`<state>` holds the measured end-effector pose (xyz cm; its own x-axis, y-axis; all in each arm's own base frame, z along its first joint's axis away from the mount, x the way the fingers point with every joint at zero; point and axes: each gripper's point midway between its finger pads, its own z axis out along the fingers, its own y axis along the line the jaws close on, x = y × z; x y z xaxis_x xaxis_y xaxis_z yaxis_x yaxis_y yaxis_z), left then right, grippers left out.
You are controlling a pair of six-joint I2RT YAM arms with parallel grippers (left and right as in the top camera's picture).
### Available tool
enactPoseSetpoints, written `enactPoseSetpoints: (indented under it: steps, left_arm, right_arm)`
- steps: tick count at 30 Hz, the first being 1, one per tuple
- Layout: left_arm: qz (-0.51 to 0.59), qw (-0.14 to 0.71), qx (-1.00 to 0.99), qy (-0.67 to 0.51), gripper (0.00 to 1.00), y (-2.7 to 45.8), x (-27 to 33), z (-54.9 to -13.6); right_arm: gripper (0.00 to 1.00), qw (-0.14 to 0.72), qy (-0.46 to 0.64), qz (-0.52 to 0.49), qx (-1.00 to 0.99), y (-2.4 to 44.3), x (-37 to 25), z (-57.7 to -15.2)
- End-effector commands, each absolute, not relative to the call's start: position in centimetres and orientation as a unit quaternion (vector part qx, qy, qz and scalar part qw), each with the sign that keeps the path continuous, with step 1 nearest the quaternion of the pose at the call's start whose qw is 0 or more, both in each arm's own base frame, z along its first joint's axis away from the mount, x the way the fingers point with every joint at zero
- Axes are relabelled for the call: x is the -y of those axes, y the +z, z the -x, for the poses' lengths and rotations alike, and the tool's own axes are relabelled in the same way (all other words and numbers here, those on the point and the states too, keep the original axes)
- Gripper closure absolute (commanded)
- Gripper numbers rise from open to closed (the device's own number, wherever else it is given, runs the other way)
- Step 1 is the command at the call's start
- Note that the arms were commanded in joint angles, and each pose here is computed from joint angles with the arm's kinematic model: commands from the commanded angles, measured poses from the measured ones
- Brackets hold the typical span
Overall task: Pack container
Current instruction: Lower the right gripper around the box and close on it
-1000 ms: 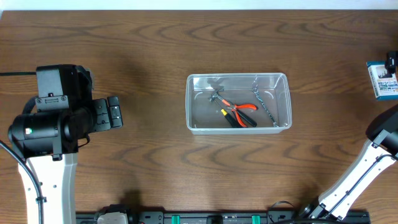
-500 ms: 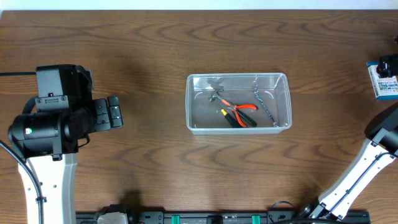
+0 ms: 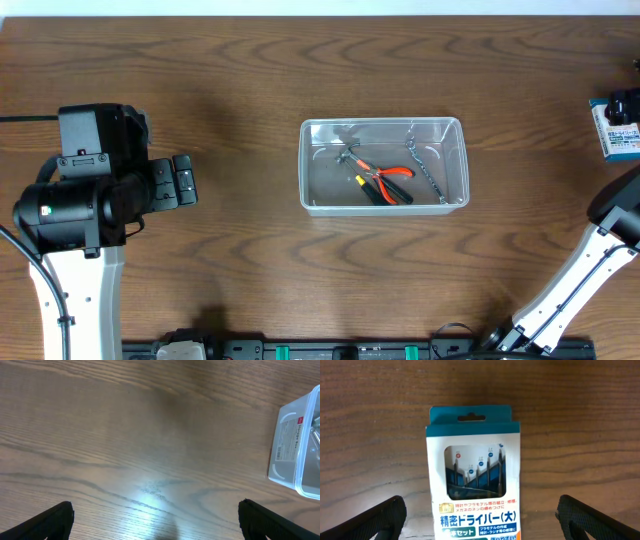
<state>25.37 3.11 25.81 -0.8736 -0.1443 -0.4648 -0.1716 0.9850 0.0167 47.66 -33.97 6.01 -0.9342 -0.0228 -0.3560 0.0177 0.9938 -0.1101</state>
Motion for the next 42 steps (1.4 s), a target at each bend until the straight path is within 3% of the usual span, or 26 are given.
enactPoseSetpoints:
  steps: [1, 15, 42]
  left_arm:
    - [0.089, 0.236, -0.967, 0.032, 0.02, 25.8, -3.4, -25.4]
    - [0.090, 0.236, -0.967, 0.032, 0.02, 25.8, -3.4, -25.4]
    - [0.090, 0.236, -0.967, 0.032, 0.02, 25.8, -3.4, -25.4]
  right_arm:
    - [0.01, 0.169, -0.037, -0.013, -0.985, 4.4, 34.0, -46.8]
    - [0.01, 0.157, -0.023, -0.038, -0.987, 0.9, 33.7, -46.5]
    - [0.01, 0.163, -0.027, -0.039, -0.986, 0.9, 34.1, -46.7]
